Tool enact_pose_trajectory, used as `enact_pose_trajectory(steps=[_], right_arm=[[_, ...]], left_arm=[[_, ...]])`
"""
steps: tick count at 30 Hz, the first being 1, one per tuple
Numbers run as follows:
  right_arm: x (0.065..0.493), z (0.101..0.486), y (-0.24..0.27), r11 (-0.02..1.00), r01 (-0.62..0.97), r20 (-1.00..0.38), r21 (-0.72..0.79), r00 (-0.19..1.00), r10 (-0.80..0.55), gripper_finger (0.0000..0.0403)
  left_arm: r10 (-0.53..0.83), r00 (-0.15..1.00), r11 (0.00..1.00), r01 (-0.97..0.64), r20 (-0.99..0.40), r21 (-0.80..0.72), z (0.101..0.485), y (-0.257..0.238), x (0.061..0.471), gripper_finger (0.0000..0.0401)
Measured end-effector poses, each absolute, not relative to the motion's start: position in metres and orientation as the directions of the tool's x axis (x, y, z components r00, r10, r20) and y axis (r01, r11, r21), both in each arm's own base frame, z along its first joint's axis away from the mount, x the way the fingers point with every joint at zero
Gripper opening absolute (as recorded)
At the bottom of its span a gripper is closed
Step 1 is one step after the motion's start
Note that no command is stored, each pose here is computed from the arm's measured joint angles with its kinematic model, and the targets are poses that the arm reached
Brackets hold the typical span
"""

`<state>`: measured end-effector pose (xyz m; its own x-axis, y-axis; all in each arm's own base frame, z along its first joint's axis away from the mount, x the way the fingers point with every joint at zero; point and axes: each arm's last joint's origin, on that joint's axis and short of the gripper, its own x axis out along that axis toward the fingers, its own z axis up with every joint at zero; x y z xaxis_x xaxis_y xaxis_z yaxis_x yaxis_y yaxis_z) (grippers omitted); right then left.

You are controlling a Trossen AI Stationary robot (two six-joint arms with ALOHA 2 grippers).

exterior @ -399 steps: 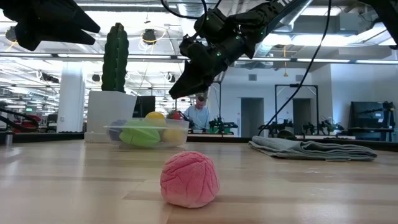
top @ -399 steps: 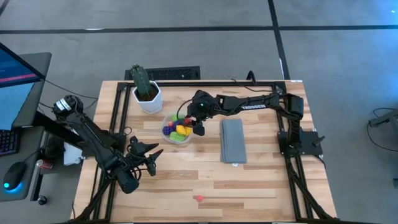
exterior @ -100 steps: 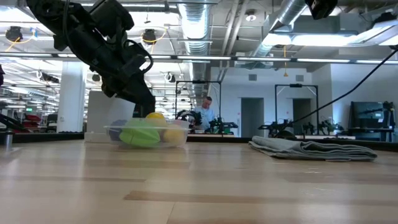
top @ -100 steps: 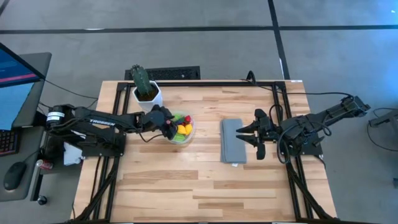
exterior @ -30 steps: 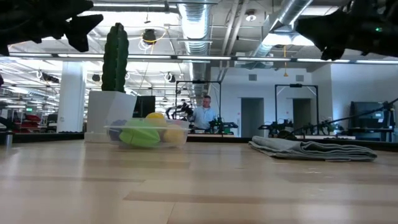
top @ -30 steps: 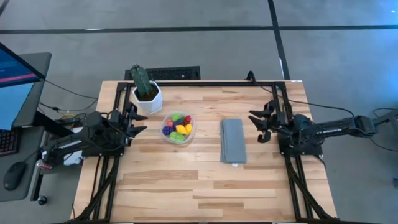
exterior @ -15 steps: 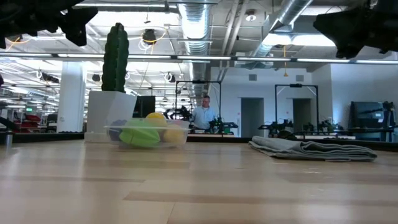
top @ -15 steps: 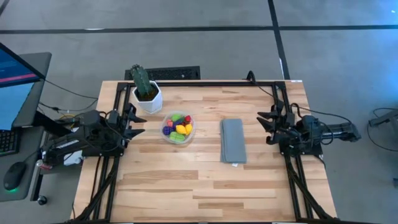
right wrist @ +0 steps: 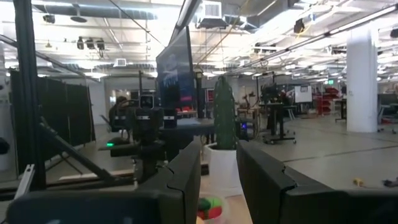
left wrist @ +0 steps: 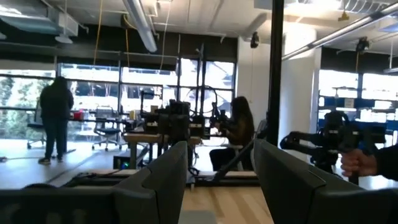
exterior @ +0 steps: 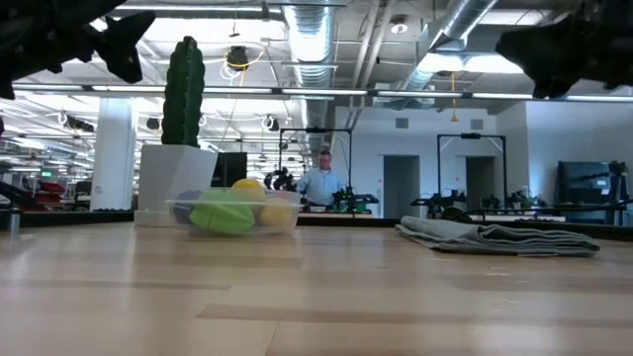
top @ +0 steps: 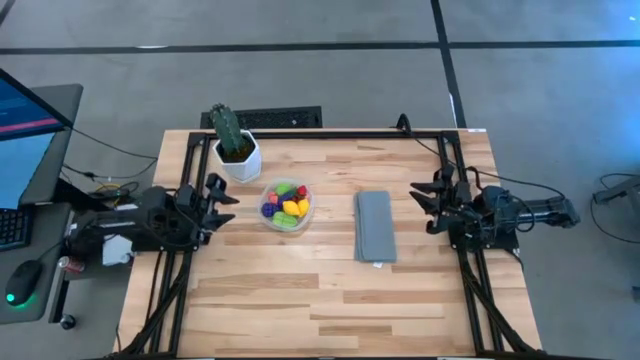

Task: Pick and placing Produce into tupperware
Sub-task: Return to Home Position

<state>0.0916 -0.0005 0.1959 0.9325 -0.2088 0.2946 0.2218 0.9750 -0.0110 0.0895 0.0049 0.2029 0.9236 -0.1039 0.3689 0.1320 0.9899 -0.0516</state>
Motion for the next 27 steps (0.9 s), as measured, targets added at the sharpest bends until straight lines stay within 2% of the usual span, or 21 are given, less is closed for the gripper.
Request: enact_pose_trajectory(steps=[15, 27], right_arm=[[0.091, 0.196, 0.004, 0.982, 0.182, 0.295, -0.041, 0.942, -0.163, 0.0127], [0.096, 0.176, 0.005, 0.988, 0.155, 0.091, -0.019, 0.984, -0.152, 0.0127]], left_arm=[[-0.059, 0.930, 0.998, 0.065, 0.364, -0.004, 0.202, -0.010, 0.090, 0.0175], [-0.069, 0.970, 0.997, 0.073, 0.233, -0.005, 0.189, -0.011, 0.094, 0.0175]])
